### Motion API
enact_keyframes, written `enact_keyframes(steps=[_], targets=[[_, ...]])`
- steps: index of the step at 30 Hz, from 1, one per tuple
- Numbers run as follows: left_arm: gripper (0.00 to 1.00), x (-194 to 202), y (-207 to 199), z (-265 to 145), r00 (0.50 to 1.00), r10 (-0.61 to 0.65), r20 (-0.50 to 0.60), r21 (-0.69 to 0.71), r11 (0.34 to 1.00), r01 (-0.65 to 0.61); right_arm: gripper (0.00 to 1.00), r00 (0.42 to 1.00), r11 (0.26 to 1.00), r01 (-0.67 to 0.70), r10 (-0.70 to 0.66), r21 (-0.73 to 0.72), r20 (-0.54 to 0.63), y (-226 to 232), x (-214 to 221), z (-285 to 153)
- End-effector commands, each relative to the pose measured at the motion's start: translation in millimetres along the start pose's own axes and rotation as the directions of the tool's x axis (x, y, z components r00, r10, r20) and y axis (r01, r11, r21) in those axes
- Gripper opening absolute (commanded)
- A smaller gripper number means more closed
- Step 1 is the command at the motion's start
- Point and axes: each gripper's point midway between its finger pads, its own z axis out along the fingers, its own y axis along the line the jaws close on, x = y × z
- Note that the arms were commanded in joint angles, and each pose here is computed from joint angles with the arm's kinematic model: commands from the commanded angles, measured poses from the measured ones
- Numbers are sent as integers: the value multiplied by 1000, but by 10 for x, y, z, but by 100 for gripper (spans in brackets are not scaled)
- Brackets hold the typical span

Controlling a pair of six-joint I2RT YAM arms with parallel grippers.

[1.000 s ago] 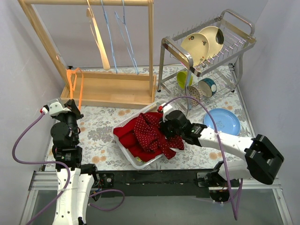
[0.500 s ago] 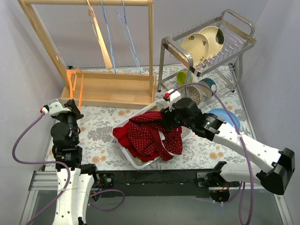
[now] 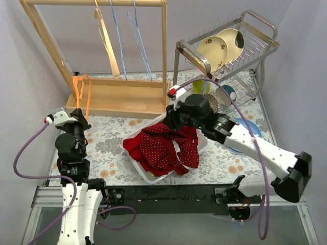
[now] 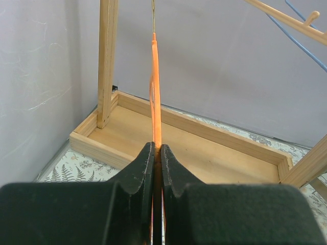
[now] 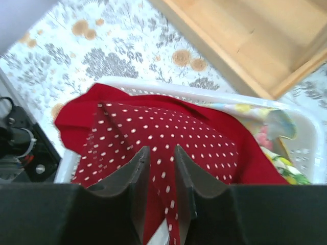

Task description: Remove the skirt from the hanger

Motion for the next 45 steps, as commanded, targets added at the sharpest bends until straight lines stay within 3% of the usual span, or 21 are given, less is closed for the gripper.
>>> enact_keyframes(steps=[1, 5, 8, 13, 15, 19, 23, 27, 31, 34, 40, 45], targets=[[0, -106, -25, -9, 999, -10, 45, 11, 1000, 10, 30, 991, 997, -74, 71, -26, -109, -19, 602, 532], [0, -97, -36, -13, 999, -8, 43, 18, 1000, 8, 27, 950, 993, -100, 115, 63, -292, -275, 1578, 792], [0, -101, -33, -12, 999, -10, 44, 17, 1000, 9, 26, 921, 991, -80, 114, 106, -372, -403, 1849, 841], [0, -86, -27, -9, 999, -7, 40, 13, 1000, 6, 25, 938, 988, -14, 67, 157, -340, -505, 1503, 770], [0, -74, -27, -6, 999, -7, 37, 14, 1000, 7, 29, 963, 988, 2, 39, 153, -265, -462, 1067, 709], [0, -94, -26, -9, 999, -8, 42, 13, 1000, 7, 52, 971, 988, 33, 4, 151, -238, -421, 660, 429], [0, -77, -29, -1, 999, -7, 37, 14, 1000, 7, 57, 977, 986, 39, -5, 159, -211, -397, 485, 55], [0, -59, -33, 7, 1000, -6, 31, 16, 1000, 5, 55, 975, 994, 18, 8, 111, -223, -287, 578, -259], [0, -86, -52, 9, 999, -7, 34, 24, 1000, 6, 53, 953, 999, -35, 33, 1, -302, -103, 1008, -489], [0, -72, -58, 17, 1000, -9, 29, 26, 1000, 8, 54, 954, 993, -84, 58, -77, -295, 35, 1178, -582], [0, -98, -58, 18, 999, -11, 34, 24, 1000, 11, 58, 961, 997, -77, 73, -7, -266, -165, 1409, -197], [0, -100, -45, 21, 999, -5, 33, 18, 1000, 4, 53, 934, 997, -52, 71, 65, -350, -375, 1791, 211]])
